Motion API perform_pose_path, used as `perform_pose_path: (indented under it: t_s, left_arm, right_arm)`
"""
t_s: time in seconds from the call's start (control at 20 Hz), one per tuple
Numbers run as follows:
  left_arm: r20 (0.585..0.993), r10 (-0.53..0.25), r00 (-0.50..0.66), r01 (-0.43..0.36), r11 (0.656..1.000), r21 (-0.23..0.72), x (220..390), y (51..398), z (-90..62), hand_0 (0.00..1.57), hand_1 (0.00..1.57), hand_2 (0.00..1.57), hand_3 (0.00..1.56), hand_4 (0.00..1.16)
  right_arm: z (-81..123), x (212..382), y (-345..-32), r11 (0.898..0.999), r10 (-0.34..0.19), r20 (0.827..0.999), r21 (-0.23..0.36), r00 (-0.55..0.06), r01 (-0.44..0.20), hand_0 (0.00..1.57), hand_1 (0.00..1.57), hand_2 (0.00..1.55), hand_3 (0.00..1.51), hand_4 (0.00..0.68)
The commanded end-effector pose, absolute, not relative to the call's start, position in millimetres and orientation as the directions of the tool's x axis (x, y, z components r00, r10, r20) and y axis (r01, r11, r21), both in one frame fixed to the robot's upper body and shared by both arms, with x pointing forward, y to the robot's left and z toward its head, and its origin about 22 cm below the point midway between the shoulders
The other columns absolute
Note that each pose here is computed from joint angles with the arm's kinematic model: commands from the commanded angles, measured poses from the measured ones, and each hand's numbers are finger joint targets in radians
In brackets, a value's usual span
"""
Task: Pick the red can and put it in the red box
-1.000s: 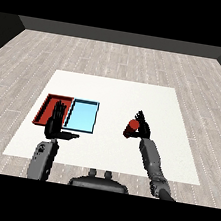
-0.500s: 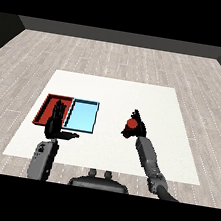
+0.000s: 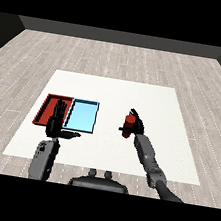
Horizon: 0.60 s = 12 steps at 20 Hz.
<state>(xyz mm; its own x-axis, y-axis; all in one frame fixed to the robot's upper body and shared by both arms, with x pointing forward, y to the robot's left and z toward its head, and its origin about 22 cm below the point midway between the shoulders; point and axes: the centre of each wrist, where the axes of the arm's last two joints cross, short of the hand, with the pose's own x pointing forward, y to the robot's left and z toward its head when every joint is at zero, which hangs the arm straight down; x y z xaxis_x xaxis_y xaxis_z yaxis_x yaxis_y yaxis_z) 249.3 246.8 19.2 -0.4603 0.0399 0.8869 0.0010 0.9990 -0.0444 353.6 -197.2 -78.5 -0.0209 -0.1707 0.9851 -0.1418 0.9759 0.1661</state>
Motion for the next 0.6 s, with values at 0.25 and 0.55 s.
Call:
perform_pose_path:
  t_s: [0.25, 0.55]
  left_arm:
    - [0.889, 0.015, -0.458, -0.001, 1.0, -0.018, 244.8, 245.8, 15.4, 0.0, 0.0, 0.0, 0.0, 0.0]
    - [0.891, 0.033, -0.453, -0.008, 0.999, -0.04, 247.2, 251.1, 24.9, 0.0, 0.0, 0.0, 0.0, 0.0]
  right_arm:
    - [-81.5, 351.3, -179.1, 0.998, -0.048, 0.999, 0.047, -0.023, -0.034, 1.47, 1.47, 1.46, 1.4, 0.6]
    - [-87.5, 341.1, -190.1, 0.998, -0.012, 0.999, 0.009, -0.041, -0.066, 1.47, 1.47, 1.44, 1.38, 0.597]
